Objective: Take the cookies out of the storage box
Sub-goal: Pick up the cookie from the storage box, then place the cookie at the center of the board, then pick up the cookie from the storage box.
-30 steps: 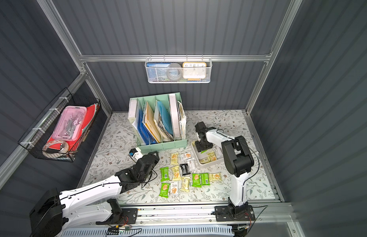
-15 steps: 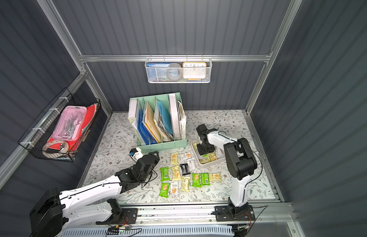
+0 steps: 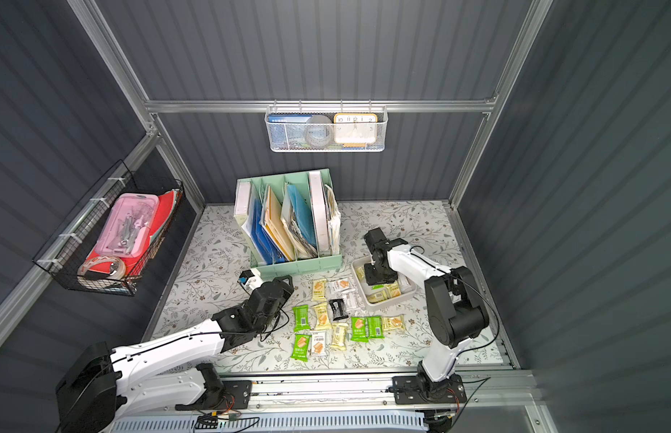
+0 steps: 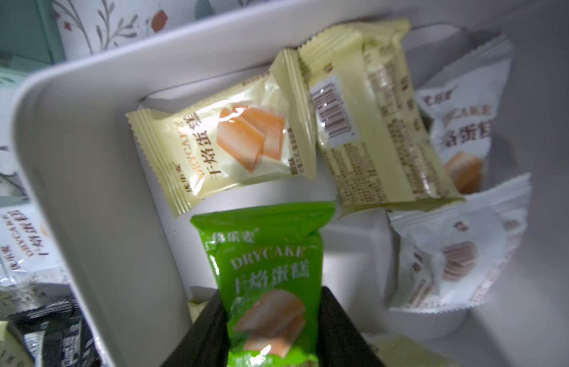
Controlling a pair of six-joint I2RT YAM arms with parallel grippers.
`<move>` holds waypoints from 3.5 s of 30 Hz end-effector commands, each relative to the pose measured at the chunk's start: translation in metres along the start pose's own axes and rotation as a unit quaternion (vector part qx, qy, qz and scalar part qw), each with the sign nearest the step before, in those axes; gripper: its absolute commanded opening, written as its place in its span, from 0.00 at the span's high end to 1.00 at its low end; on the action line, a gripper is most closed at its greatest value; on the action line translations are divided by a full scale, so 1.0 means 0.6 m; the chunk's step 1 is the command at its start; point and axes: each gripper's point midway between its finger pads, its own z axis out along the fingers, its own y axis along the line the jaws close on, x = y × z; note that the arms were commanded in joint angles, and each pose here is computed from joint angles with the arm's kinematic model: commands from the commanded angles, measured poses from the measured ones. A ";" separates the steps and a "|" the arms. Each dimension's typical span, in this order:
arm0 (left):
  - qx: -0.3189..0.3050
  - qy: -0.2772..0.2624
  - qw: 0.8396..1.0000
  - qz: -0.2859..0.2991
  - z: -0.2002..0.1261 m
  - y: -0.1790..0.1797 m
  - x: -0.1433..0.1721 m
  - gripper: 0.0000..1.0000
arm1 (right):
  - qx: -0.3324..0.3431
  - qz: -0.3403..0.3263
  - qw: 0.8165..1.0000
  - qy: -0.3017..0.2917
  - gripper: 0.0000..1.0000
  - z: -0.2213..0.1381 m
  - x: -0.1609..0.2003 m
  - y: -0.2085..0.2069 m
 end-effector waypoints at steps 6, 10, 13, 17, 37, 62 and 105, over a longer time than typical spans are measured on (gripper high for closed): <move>-0.001 -0.005 1.000 -0.008 0.005 -0.005 -0.005 0.59 | -0.023 0.007 0.998 -0.054 0.56 -0.024 -0.040 0.015; -0.011 -0.009 1.000 -0.012 0.006 0.005 -0.006 0.59 | -0.048 0.003 0.998 -0.051 0.57 -0.038 -0.030 0.032; -0.017 -0.011 1.000 -0.013 0.009 0.012 -0.008 0.59 | -0.058 -0.008 0.997 -0.048 0.57 -0.053 -0.014 0.049; -0.023 -0.009 1.000 -0.014 0.014 0.019 -0.014 0.60 | -0.066 -0.038 0.996 -0.044 0.57 -0.075 0.016 0.087; -0.087 -0.135 0.983 -0.091 -0.122 0.129 -0.180 0.63 | -0.140 -0.186 0.972 -0.039 0.58 -0.113 0.141 0.457; -0.082 -0.137 0.984 -0.079 -0.147 0.139 -0.188 0.61 | -0.102 -0.157 0.982 -0.025 0.47 0.004 0.203 0.554; 0.025 0.000 0.999 0.030 -0.035 0.003 -0.098 0.57 | -0.153 0.358 0.903 -0.181 0.42 0.007 -0.083 0.016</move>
